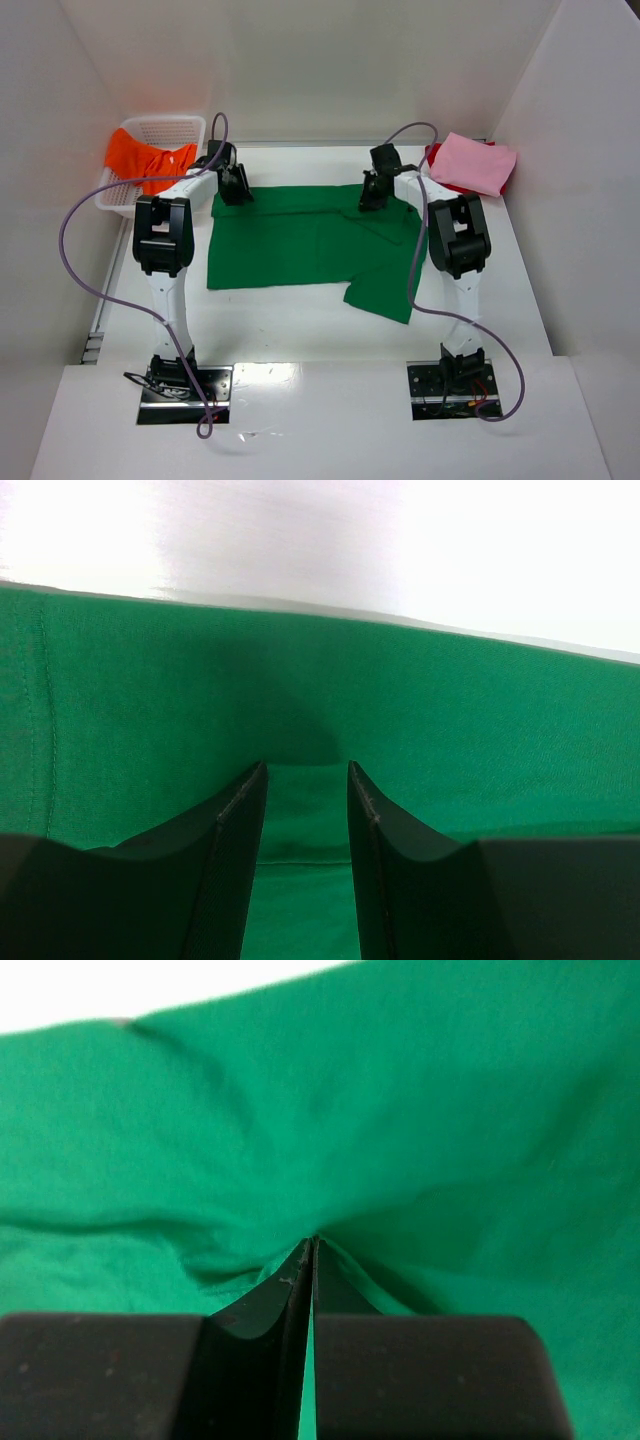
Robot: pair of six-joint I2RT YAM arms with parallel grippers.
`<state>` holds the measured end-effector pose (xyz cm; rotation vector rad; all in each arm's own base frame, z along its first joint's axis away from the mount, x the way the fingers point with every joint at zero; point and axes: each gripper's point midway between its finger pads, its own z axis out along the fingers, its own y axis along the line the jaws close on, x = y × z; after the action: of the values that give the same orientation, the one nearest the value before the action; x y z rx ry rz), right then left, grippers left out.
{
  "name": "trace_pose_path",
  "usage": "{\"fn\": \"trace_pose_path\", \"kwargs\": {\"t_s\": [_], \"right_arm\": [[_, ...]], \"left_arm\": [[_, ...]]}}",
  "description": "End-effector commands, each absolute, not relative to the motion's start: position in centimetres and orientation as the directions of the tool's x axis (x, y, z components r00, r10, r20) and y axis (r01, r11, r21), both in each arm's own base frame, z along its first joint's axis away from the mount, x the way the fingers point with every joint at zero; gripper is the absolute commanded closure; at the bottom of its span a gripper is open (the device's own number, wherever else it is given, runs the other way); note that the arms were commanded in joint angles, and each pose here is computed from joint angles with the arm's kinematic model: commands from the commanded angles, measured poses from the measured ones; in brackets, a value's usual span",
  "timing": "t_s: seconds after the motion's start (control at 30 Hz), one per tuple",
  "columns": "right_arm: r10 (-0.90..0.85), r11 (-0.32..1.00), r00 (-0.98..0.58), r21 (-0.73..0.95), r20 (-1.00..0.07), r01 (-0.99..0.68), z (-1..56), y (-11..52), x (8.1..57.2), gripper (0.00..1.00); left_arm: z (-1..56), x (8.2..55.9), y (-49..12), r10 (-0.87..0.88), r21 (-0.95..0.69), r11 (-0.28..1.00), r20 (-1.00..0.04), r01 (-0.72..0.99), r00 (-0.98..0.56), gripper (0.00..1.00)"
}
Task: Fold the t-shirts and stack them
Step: Fold the flattened tshirt in 1/3 of the way
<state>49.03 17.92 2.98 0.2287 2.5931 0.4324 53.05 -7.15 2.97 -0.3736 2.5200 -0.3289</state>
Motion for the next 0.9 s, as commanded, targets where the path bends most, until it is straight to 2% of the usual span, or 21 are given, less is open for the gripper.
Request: {"fn": "trace_pose_path", "kwargs": {"t_s": [0.0, 0.33, 0.4, 0.5, 0.63, 0.8, 0.87], "right_arm": [[0.228, 0.916, -0.852, 0.401, -0.47, 0.024, 6.6, 20.1, 47.2, 0.97], [0.191, 0.892, -0.89, 0.453, -0.413, -0.019, 7.2, 24.0, 42.5, 0.95], [0.185, 0.89, -0.901, 0.456, -0.391, -0.015, 6.9, 24.4, 41.5, 0.93], [0.185, 0.883, -0.901, 0.469, -0.393, -0.024, 8.1, 24.6, 40.6, 0.84], [0.217, 0.899, -0.849, 0.438, -0.482, -0.019, 11.3, 23.5, 41.6, 0.78], [0.262, 0.908, -0.805, 0.42, -0.533, 0.017, 13.3, 20.9, 43.2, 0.74], [0.271, 0.926, -0.79, 0.373, -0.551, 0.057, 13.0, 19.3, 43.7, 0.66]], "left_arm": [[1.7, 53.0, -6.8, -0.319, -0.299, 0.935, -0.479, -0.19, -0.818, 0.54], [1.3, 52.9, -7.0, -0.318, -0.303, 0.934, -0.469, -0.188, -0.824, 0.54], [1.3, 52.9, -7.0, -0.318, -0.303, 0.934, -0.469, -0.188, -0.824, 0.54], [1.6, 53.2, -7.0, -0.31, -0.301, 0.937, -0.48, -0.177, -0.82, 0.54], [2.5, 53.5, -7.2, -0.31, -0.314, 0.935, -0.493, -0.166, -0.813, 0.54], [4.4, 54.0, -7.5, -0.301, -0.331, 0.934, -0.517, -0.137, -0.801, 0.47], [4.9, 54.1, -7.5, -0.301, -0.333, 0.933, -0.525, -0.133, -0.796, 0.4]]}}
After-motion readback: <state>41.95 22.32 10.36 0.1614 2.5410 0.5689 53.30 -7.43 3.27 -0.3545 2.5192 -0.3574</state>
